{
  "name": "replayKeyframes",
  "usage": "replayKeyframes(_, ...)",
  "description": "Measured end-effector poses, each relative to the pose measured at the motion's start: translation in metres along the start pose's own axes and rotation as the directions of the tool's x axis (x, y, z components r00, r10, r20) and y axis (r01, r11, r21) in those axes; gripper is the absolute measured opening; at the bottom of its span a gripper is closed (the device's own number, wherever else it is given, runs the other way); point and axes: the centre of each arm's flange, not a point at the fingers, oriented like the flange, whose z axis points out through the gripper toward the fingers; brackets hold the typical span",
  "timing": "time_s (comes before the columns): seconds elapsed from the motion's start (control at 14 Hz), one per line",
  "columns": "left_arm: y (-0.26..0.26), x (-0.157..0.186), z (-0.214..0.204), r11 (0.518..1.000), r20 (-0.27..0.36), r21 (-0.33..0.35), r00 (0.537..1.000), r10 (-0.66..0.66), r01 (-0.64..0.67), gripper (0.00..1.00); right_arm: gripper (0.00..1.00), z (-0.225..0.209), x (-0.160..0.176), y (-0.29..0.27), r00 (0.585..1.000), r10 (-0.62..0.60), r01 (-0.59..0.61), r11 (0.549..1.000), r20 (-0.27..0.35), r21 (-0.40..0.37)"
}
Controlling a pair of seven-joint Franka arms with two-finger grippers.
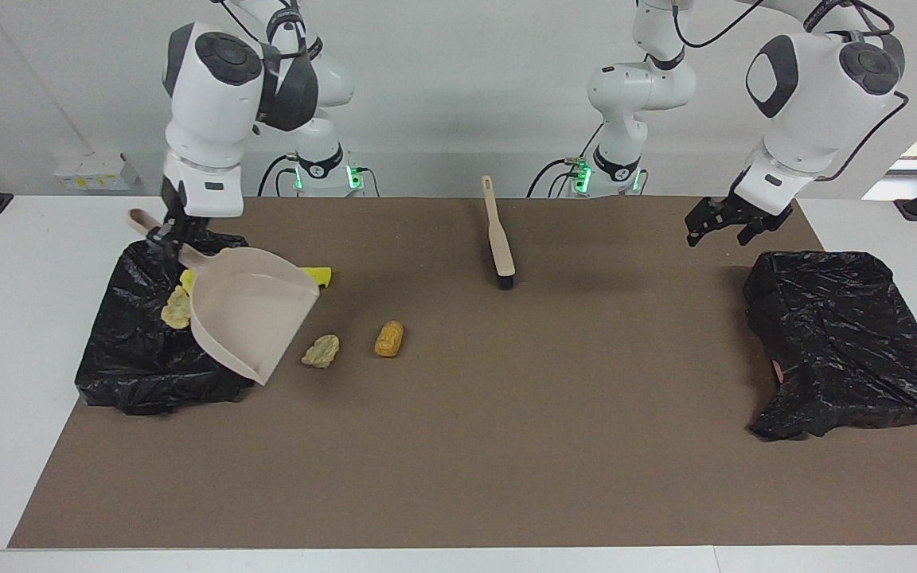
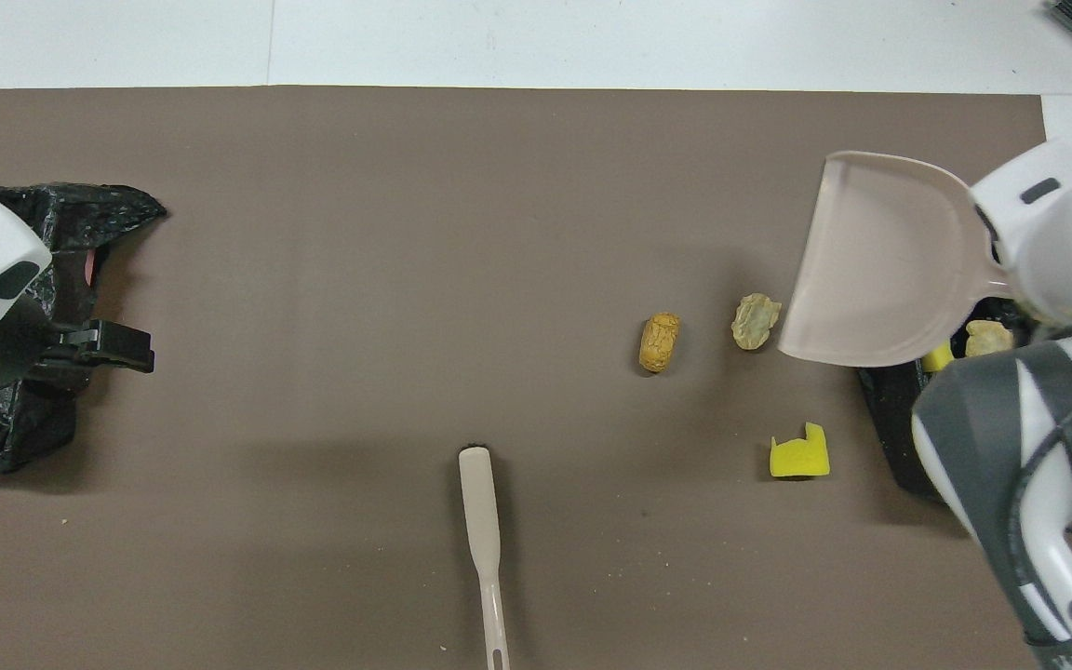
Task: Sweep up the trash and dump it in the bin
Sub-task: 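Bring the empty dustpan back to the table center with the right gripper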
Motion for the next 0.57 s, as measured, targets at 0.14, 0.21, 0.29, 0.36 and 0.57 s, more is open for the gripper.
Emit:
replayKeyframes(0.14,-0.004,0.001,-0.002,1.000,0.002,-0.001,1.000,0.007,-0.007,1.00,0.31,-0.010,0.052,-0.007,0.970,0.228,-0.223,0.972,-0.079,0.075)
replayKeyframes(0.21,-0.008,0.001,-0.005,1.000,0.008,-0.003,1.000,0.007,-0.007,1.00,0.31,-0.013,0.077,-0.007,0.935,0.340,-0.329,0.937,-0.097,0.117)
replayKeyframes(0.29,-0.012,0.003,-0.011,1.000,0.013,-0.006,1.000,0.008,-0.008,1.00,0.31,-0.015,0.103,-0.009,0.890,0.444,-0.426,0.891,-0.105,0.156)
replayKeyframes(0.36,-0.017,0.005,-0.018,1.000,0.016,-0.008,1.000,0.006,-0.006,1.00,0.31,-0.020,0.130,-0.012,0.839,0.533,-0.510,0.840,-0.107,0.185)
replayKeyframes(0.57,-0.025,0.013,-0.042,1.000,0.032,-0.010,0.999,0.003,-0.003,1.00,0.31,-0.039,0.211,-0.030,0.684,0.722,-0.678,0.680,-0.099,0.280)
